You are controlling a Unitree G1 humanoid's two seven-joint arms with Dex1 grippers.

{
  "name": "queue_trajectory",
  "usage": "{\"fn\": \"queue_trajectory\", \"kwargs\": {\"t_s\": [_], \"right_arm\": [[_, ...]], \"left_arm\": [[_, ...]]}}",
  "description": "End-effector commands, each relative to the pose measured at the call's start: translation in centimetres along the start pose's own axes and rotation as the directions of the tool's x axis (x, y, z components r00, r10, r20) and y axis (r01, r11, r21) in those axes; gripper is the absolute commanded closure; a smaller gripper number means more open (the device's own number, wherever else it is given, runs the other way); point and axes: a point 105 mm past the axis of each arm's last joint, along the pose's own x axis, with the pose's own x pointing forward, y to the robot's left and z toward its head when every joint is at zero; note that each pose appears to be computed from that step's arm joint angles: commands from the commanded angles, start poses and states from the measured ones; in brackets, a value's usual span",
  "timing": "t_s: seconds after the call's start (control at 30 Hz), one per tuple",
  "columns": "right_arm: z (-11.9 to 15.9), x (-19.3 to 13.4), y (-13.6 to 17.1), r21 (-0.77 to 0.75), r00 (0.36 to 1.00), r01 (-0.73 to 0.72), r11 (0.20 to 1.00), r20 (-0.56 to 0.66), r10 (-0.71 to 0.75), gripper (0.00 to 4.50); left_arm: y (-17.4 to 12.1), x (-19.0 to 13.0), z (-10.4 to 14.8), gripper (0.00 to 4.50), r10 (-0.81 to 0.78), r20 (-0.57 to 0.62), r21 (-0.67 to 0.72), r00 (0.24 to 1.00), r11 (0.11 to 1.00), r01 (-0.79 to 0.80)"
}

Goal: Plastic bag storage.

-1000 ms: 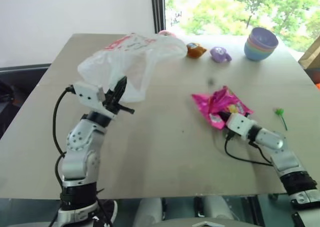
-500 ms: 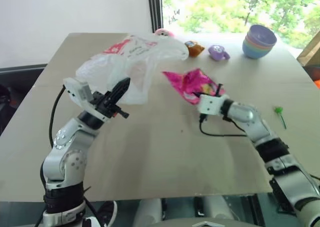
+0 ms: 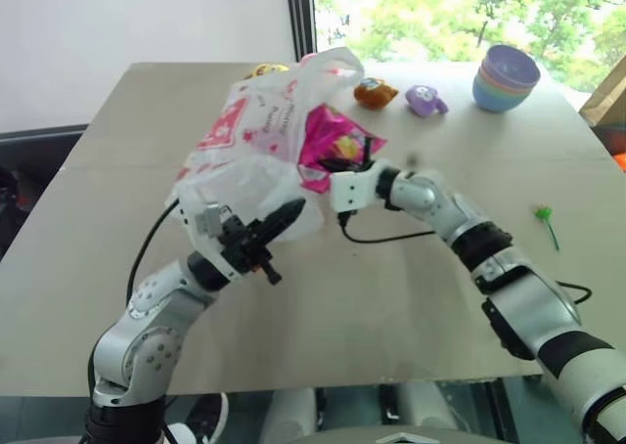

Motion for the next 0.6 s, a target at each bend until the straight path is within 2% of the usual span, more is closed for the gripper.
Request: {"fn": "queue_trajectory", "kwargs": {"t_s": [0.03, 0.17, 0.3, 0.4, 0.6], "right_arm": [[1.6, 0.5, -2.0, 0.016, 0.994, 0.082, 0.996, 0.076, -0.083, 4.48], [1.3, 0.2, -2.3, 0.101, 0.99, 0.117, 0.988, 0.069, -0.124, 4.48], [0.5, -1.1, -4.2, 0.282, 0.96, 0.257, 0.924, 0.034, -0.277, 4.48], [-0.2, -2.4, -5.4, 0.318, 0.936, 0.336, 0.887, -0.006, -0.352, 4.48], [-2.4, -6.8, -7.3, 0.329, 0.84, 0.539, 0.775, -0.14, -0.525, 4.48]], "left_arm": [[-1.1, 0.9, 0.4, 4.5, -0.083, 0.004, 0.037, 0.997, 0.996, 0.083], [-1.6, 1.7, 0.1, 4.5, -0.145, 0.0, 0.028, 0.989, 0.989, 0.145], [-2.5, 2.8, -0.6, 4.5, -0.229, -0.012, 0.011, 0.973, 0.973, 0.229], [-2.6, 3.7, -0.6, 4.5, -0.281, -0.012, 0.015, 0.96, 0.96, 0.281], [-2.6, 5.6, -0.2, 4.5, -0.391, -0.031, 0.042, 0.92, 0.919, 0.392]]}}
